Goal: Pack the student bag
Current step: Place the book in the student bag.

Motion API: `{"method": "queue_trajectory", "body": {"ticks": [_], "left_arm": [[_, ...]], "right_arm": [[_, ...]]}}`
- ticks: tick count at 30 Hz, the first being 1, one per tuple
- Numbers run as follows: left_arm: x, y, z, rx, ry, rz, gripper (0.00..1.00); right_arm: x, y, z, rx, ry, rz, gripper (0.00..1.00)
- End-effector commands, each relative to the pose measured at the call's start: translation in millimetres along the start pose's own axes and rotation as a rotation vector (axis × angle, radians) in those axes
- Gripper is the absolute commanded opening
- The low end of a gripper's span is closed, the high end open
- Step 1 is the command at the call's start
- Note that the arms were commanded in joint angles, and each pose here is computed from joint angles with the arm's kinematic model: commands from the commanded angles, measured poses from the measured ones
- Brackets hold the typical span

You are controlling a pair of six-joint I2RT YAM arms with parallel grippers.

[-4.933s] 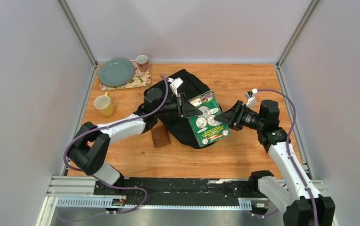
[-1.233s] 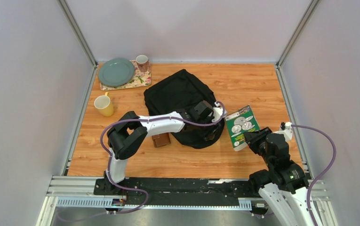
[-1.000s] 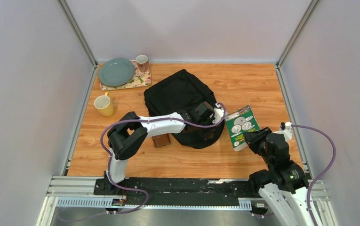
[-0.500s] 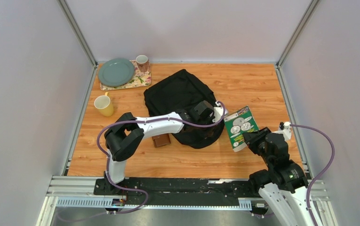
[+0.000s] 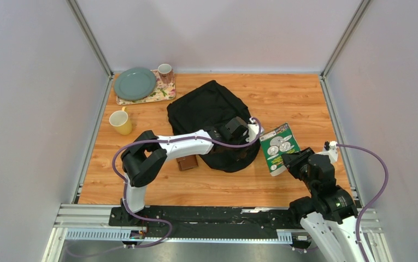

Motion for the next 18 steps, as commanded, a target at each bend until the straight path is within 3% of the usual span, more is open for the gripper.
{"method": "queue_trajectory", "body": {"ticks": [1, 6, 12, 16, 18], "left_arm": [[17.2, 13.9, -0.4, -0.028, 0.018, -0.051, 0.28], [19.0, 14.5, -3.5, -0.024, -0.017, -0.05, 0.37], [18.1, 14.2, -1.2, -0.007, 0.009, -0.046, 0.36], [19.0, 14.5, -0.1, 0.034, -0.022, -0.048, 0.3], [20.0, 13.8, -0.4, 0.083, -0.048, -0.05, 0.37]], "right_arm": [[3.3, 15.2, 14.6, -0.027, 0.093, -0.085, 0.07], [3.2, 15.4, 15.4, -0.024, 0.098, -0.085, 0.07], [3.2, 15.6, 16.0, -0.025, 0.1, -0.083, 0.07], [2.8, 15.8, 17.0, -0.022, 0.102, -0.077, 0.07], [2.6, 16.1, 17.3, -0.023, 0.103, -0.078, 0.07]]}}
Point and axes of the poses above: each gripper's point midway between its finger pads, its own x axis back along the fingers, its own z axis along the line the jaws close on, y = z × x, the point moved 9 cm from there along x, back along the fingers, and after that the axes turned 14 degrees about x, right-handed, at the moved point
